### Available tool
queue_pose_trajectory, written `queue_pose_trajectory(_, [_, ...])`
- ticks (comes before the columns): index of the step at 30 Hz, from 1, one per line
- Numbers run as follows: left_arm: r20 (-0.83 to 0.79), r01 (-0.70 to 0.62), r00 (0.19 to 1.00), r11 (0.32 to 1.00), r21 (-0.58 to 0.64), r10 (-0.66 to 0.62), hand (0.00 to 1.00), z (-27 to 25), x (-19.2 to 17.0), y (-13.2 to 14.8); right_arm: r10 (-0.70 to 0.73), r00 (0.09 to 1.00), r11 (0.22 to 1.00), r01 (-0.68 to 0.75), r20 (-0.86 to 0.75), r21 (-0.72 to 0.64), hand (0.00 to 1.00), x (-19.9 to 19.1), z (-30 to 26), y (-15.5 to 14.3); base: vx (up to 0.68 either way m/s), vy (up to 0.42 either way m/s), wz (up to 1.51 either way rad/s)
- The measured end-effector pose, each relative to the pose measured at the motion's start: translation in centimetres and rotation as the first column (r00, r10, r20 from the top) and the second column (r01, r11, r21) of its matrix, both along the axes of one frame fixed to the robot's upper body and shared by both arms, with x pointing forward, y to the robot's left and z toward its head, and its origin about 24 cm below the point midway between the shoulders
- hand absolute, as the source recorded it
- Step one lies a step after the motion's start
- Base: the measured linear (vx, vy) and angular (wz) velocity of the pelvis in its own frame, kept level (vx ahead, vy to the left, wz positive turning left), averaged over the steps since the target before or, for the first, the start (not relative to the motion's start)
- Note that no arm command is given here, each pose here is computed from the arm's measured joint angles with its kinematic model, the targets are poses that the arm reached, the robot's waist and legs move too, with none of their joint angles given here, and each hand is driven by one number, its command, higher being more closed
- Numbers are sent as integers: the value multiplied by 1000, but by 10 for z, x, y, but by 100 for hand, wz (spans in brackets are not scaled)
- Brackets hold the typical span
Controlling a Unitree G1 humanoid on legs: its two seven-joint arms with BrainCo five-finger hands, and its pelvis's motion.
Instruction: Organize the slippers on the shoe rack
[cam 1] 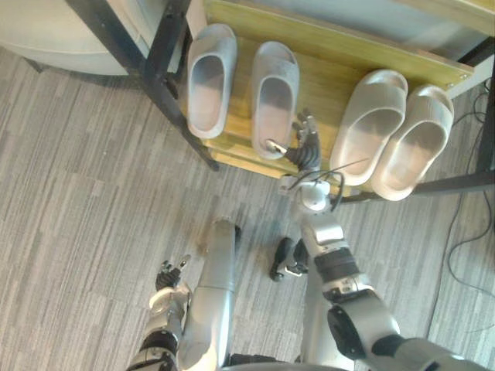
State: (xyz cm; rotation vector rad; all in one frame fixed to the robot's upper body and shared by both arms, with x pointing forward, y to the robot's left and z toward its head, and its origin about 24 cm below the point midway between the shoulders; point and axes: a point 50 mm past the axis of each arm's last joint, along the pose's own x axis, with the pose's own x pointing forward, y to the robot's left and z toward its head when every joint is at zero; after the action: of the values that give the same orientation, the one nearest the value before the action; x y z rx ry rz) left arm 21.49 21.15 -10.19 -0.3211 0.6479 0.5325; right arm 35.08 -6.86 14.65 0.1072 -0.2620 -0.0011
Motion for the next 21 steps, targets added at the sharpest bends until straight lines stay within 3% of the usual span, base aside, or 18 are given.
queue_pose_trajectory(6, [0,1,1000,1000,0,-1,0,0,1,0,70,998,997,-70,-5,25,0,-2,3,20,15,31,3])
queue_pose_trajectory(21, [10,7,1000,1000,2,-7,0,2,4,-2,54,999,998,-54,-3,10,0,11,14,14,1,2,0])
